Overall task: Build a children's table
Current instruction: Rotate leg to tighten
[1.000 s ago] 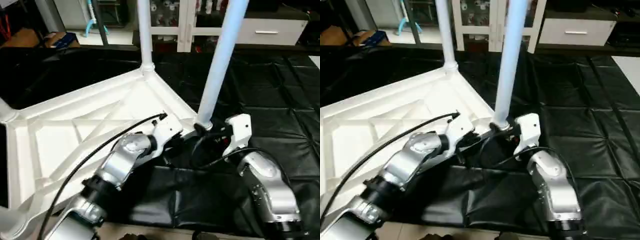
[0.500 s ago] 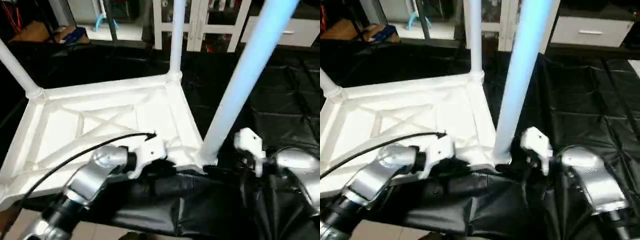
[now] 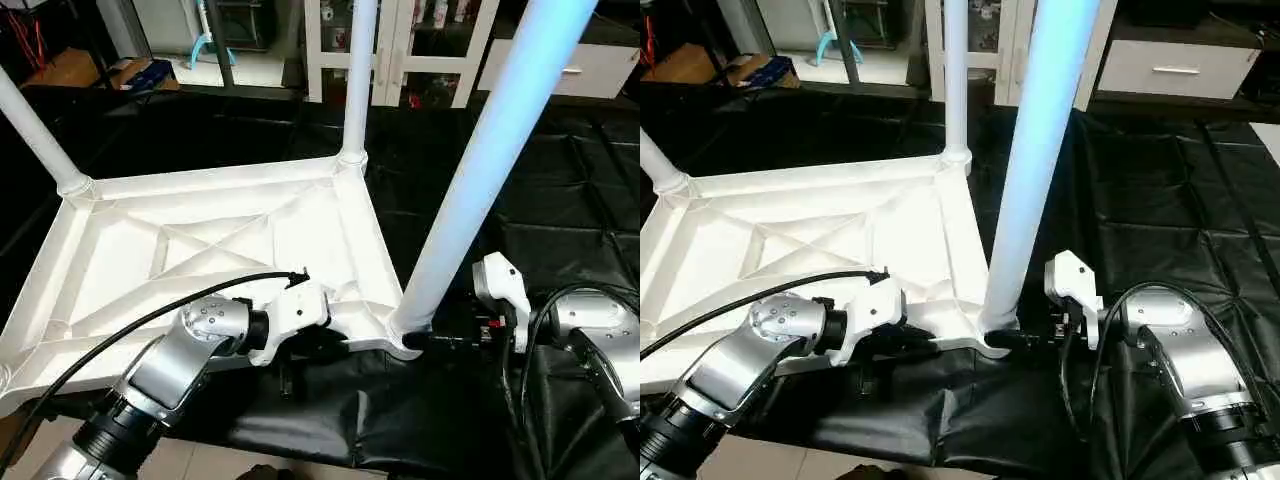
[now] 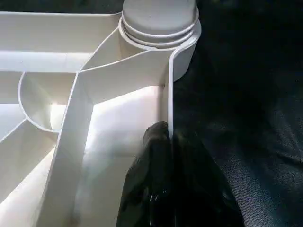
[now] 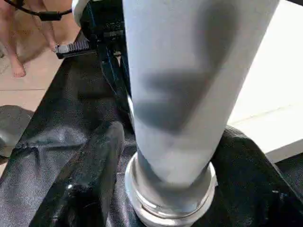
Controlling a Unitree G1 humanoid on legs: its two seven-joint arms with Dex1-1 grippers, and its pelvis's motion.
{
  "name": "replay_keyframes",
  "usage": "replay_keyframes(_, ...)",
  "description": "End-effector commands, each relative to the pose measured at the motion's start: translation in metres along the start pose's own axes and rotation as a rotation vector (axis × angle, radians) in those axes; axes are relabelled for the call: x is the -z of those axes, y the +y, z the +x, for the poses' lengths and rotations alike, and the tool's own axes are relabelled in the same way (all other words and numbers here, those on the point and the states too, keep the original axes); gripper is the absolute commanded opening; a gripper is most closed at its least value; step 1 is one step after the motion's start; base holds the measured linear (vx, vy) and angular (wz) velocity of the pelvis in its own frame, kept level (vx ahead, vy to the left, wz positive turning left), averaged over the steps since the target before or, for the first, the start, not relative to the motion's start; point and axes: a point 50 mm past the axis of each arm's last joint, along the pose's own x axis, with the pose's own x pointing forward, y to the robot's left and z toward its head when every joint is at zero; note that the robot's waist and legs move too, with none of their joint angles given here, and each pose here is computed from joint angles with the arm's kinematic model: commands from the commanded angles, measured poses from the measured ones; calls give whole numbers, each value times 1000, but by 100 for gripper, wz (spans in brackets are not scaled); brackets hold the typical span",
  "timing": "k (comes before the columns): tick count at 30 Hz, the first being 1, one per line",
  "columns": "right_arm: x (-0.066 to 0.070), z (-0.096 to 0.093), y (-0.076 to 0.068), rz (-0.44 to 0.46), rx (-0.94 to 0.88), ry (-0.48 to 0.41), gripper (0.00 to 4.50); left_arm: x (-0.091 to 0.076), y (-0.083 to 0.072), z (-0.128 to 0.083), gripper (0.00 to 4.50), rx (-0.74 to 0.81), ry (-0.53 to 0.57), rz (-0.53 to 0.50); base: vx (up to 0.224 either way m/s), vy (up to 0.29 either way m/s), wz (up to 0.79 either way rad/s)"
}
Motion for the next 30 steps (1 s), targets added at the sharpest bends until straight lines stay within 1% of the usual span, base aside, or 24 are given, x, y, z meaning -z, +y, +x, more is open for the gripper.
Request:
replay_keyframes(1,-3,0,1,13,-37,-26,262,17,-11,5,0,59,65,-57,0,0,0)
replay_keyframes(2,-3,0,1,14,-37,-26,252,17,-11,5,0,59,65,-57,0,0,0)
replay_keyframes(5,-2,-1,1,21,-37,-33,243,17,-11,4,0,59,70,-58,0,0,0)
replay_keyframes(6,-2,-1,1,24,-37,-36,220,17,-11,4,0,60,70,-58,0,0,0)
replay_keyframes(9,-2,0,1,36,-30,-51,207,17,-11,4,0,60,70,-58,0,0,0)
replay_keyframes(11,-3,1,0,58,-14,-80,194,17,-11,4,0,57,69,-58,0,0,0)
replay_keyframes(12,-3,3,-1,90,-3,-111,192,16,-10,5,0,46,69,-59,0,0,0)
replay_keyframes(13,-3,3,-1,90,-3,-111,192,16,-10,5,0,46,69,-59,0,0,0)
replay_keyframes(16,-2,9,-2,157,39,-181,192,13,0,10,0,-27,61,-62,0,0,0)
replay_keyframes(17,0,14,-4,181,94,-198,192,10,7,13,0,-81,58,-64,0,0,0)
replay_keyframes(18,0,17,-6,189,126,-201,192,9,10,14,0,-106,58,-64,0,0,0)
replay_keyframes(21,6,26,-11,212,238,-177,192,-1,27,21,0,-243,60,-81,0,0,0)
replay_keyframes(22,10,28,-14,225,303,-160,192,-5,33,25,0,-295,56,-84,0,0,0)
replay_keyframes(25,19,35,-21,249,495,-98,191,-16,44,33,0,-404,27,-94,0,0,0)
replay_keyframes(26,22,39,-24,241,591,-59,191,-20,47,37,0,-440,11,-102,0,0,0)
replay_keyframes(28,27,45,-28,246,783,-3,191,-26,51,46,0,-501,-10,-111,0,0,0)
replay_keyframes(29,27,45,-28,249,800,-1,191,-27,52,47,0,-505,-12,-111,0,0,0)
replay_keyframes(30,28,48,-29,263,873,5,190,-28,53,50,0,-523,-16,-114,0,0,0)
